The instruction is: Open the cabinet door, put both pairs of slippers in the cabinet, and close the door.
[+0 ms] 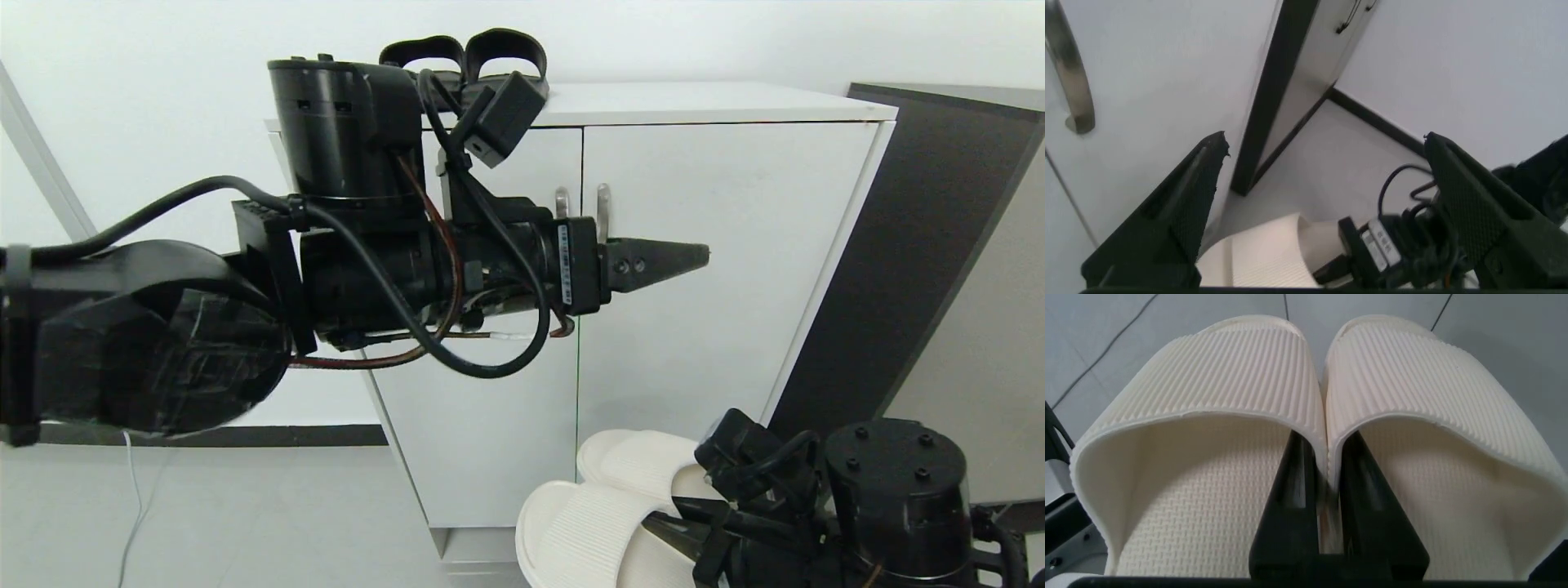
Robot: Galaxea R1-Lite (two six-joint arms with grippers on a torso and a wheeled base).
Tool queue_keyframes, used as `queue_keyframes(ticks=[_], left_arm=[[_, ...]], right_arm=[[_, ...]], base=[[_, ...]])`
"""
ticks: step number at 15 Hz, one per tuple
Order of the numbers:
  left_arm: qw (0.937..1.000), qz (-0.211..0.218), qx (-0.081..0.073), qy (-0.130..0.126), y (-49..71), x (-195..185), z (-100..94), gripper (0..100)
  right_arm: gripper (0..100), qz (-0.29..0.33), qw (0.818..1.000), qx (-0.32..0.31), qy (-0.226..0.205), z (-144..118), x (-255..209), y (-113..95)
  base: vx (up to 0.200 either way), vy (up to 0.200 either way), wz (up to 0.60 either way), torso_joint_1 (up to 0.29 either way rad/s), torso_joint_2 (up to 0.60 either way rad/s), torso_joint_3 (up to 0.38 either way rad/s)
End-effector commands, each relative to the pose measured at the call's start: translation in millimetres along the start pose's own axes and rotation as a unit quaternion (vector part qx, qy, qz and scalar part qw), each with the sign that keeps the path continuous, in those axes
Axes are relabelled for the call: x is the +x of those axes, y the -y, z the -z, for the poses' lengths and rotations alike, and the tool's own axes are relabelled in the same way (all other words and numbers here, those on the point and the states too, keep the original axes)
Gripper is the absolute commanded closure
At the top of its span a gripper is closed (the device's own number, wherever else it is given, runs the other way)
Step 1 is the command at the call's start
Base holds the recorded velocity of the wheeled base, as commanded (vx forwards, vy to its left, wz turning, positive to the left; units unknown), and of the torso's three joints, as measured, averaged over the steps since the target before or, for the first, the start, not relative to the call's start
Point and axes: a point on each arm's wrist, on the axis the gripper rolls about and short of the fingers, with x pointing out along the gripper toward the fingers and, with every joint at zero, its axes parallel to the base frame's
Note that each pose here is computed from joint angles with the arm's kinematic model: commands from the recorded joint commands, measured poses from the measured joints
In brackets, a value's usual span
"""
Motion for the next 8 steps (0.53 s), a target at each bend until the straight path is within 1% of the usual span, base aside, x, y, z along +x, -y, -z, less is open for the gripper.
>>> queue_keyframes(ticks=[1,2,4,8], left_arm=[[0.9998,-0.010,-0.016,0.005,-16.0,11,-4.2,0],[0.9997,-0.014,-0.016,0.008,-20.4,13,-6.1,0],[0.9996,-0.018,-0.015,0.012,-23.3,17,-8.0,0],[0.9971,-0.069,-0.013,0.029,-27.6,21,-9.1,0]], right_arm=[[100,0.000,1.000,0.000,-0.001,1,1,0],[100,0.000,1.000,0.000,-0.002,1,1,0],[100,0.000,1.000,0.000,-0.003,1,1,0],[100,0.000,1.000,0.000,-0.006,2,2,0]], base=[[0.000,0.000,0.00,0.000,0.00,0.000],[0.000,0.000,0.00,0.000,0.00,0.000],[0.000,0.000,0.00,0.000,0.00,0.000],[0.000,0.000,0.00,0.000,0.00,0.000]])
